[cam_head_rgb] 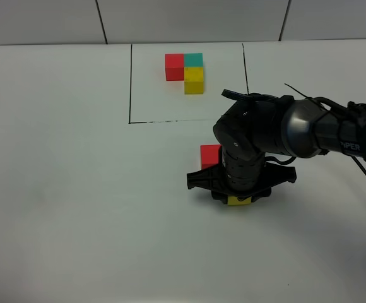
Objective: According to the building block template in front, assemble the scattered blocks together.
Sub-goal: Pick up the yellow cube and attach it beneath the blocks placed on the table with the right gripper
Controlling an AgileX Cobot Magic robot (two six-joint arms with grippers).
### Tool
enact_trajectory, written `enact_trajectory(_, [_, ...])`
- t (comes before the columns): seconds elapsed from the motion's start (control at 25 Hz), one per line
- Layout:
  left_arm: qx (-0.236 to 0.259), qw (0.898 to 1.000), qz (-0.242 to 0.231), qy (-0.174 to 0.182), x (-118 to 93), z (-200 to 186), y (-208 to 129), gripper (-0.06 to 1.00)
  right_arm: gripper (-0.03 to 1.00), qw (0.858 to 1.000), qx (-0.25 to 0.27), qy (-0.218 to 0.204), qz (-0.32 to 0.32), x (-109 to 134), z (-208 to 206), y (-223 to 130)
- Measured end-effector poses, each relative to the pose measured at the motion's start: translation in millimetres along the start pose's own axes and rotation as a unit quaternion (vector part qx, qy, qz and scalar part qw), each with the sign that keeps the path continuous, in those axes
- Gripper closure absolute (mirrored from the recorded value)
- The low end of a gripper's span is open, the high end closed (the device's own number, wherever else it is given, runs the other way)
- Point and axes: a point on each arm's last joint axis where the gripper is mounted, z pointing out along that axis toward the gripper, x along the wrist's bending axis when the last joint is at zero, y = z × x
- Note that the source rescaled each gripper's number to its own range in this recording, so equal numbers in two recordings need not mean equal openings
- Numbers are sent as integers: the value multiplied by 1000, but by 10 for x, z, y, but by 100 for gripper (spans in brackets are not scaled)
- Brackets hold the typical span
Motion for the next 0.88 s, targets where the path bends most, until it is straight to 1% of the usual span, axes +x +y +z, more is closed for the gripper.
enact_trajectory(0.36, [0, 1000, 0, 0, 0, 0, 0, 25, 97, 1000, -9, -4, -14, 38, 89, 63])
enact_trajectory(0.64, [0, 1000, 0, 0, 0, 0, 0, 25, 97, 1000, -8, -16, -22, -10, 169, 94])
enact_trajectory(0.88, [0, 1000, 0, 0, 0, 0, 0, 25, 97, 999, -12, -10, -27, -9, 171, 108])
